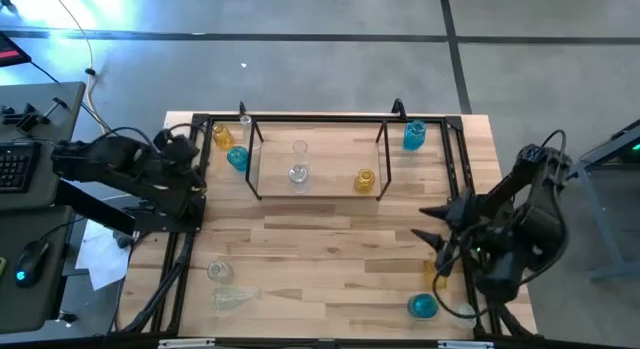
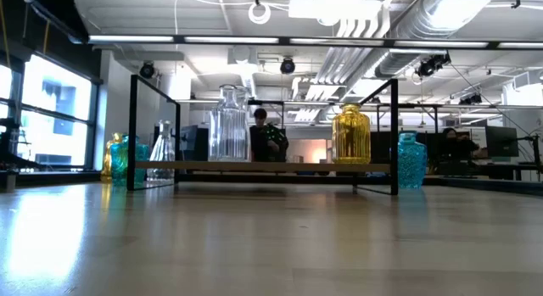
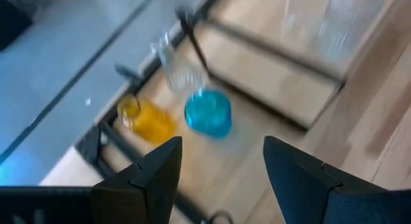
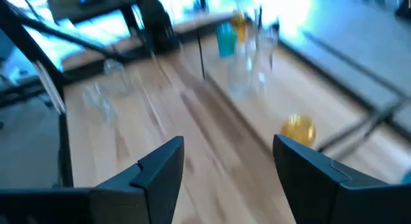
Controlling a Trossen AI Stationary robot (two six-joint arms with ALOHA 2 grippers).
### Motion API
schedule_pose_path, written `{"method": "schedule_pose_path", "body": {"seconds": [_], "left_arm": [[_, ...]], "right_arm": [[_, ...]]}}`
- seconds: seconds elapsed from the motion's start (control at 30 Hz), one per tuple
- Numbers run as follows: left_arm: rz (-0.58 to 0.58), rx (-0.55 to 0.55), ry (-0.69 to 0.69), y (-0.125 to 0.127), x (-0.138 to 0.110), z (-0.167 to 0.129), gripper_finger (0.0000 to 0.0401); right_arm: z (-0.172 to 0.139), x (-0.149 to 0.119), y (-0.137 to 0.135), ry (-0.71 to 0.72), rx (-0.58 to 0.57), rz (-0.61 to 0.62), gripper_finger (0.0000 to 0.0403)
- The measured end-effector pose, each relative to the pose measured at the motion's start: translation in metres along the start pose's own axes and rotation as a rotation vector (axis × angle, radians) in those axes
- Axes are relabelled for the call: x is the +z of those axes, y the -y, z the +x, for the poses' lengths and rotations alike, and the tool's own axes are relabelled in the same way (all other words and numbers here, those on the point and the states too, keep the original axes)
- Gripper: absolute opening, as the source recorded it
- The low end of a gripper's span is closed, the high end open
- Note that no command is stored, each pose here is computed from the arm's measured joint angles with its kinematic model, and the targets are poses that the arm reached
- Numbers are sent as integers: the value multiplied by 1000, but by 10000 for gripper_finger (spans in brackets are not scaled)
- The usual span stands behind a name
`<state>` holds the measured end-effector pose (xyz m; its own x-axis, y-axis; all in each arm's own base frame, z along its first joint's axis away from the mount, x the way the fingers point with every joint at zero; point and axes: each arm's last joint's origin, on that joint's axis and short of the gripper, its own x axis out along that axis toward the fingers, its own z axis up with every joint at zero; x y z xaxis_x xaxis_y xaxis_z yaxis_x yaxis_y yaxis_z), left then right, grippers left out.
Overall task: Sort vases onto shelf
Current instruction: Put the blue vase on the shelf
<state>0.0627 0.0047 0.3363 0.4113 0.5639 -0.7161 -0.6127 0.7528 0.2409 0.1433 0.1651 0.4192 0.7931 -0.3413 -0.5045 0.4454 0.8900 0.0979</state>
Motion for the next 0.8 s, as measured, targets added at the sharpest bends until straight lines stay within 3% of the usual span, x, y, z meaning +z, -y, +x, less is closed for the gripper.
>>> {"method": "schedule_pose_path", "body": {"seconds": [0.17,0.3,0.5,0.8], "left_arm": [[99,32,-168,9,-17,27,211],[130,67,-194,15,-23,48,211],[156,38,-161,16,-9,68,211],[153,-22,-236,-10,2,89,211]], "right_arm": [[-11,19,1,72,34,-52,222],[-11,21,0,95,28,-70,222],[-10,19,-1,91,22,-76,222],[-10,19,-1,87,23,-84,222]]}}
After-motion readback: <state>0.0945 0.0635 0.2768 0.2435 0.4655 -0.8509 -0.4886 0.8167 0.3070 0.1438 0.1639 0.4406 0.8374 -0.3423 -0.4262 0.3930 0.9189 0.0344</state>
